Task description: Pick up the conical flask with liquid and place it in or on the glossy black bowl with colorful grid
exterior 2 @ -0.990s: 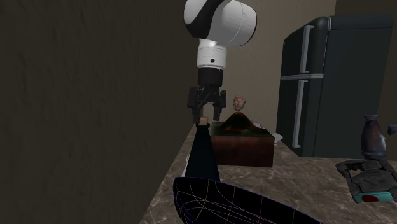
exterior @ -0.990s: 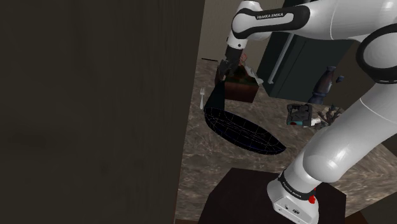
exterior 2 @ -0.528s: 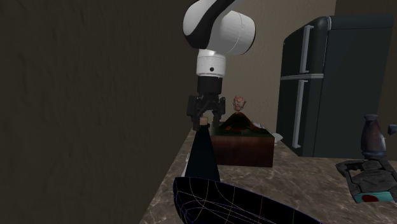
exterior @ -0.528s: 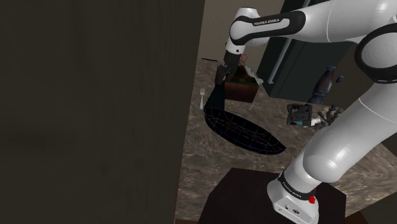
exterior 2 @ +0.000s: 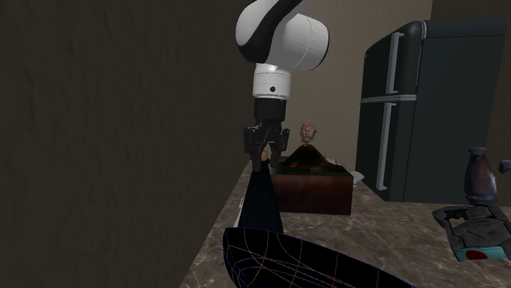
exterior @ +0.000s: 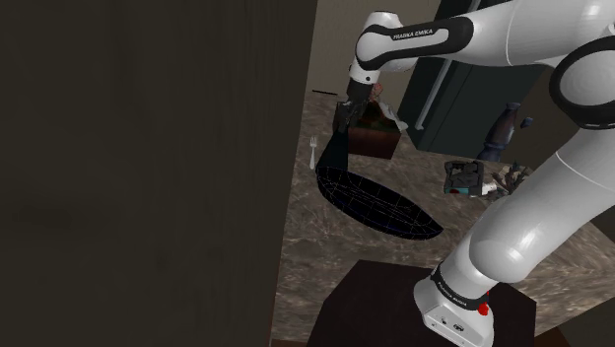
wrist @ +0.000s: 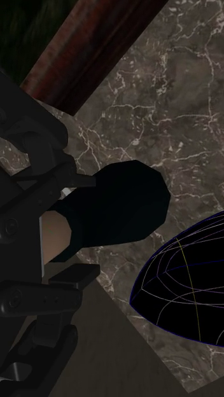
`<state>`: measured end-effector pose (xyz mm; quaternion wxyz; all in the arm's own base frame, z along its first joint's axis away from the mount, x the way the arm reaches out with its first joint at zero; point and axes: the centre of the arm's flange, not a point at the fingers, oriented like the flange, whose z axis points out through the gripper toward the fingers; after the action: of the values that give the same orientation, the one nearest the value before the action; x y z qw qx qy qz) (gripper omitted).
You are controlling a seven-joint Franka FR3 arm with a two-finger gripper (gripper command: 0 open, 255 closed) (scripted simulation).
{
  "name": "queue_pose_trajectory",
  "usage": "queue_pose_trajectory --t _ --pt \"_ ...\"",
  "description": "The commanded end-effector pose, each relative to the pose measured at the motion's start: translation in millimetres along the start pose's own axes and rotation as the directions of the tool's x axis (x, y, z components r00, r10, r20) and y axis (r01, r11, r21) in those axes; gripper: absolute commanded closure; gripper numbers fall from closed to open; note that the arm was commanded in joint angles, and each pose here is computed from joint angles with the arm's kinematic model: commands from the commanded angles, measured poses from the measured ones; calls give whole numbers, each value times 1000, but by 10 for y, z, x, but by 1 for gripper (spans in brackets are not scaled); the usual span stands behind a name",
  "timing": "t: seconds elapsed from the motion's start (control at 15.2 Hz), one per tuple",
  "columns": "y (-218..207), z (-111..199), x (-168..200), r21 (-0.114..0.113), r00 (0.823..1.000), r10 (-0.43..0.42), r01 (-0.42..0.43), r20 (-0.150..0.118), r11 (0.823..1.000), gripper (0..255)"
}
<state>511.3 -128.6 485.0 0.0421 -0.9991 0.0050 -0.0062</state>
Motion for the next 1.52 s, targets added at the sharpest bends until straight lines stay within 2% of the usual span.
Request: queue_pose_trajectory --t 0.0,0.33,1.45 --pt "0 3 0 0 1000 0 0 1 1000 255" --pt "0 3 0 0 1000 0 0 1 1000 255" --pt "-75 -891 11 0 1000 0 0 1 1000 255"
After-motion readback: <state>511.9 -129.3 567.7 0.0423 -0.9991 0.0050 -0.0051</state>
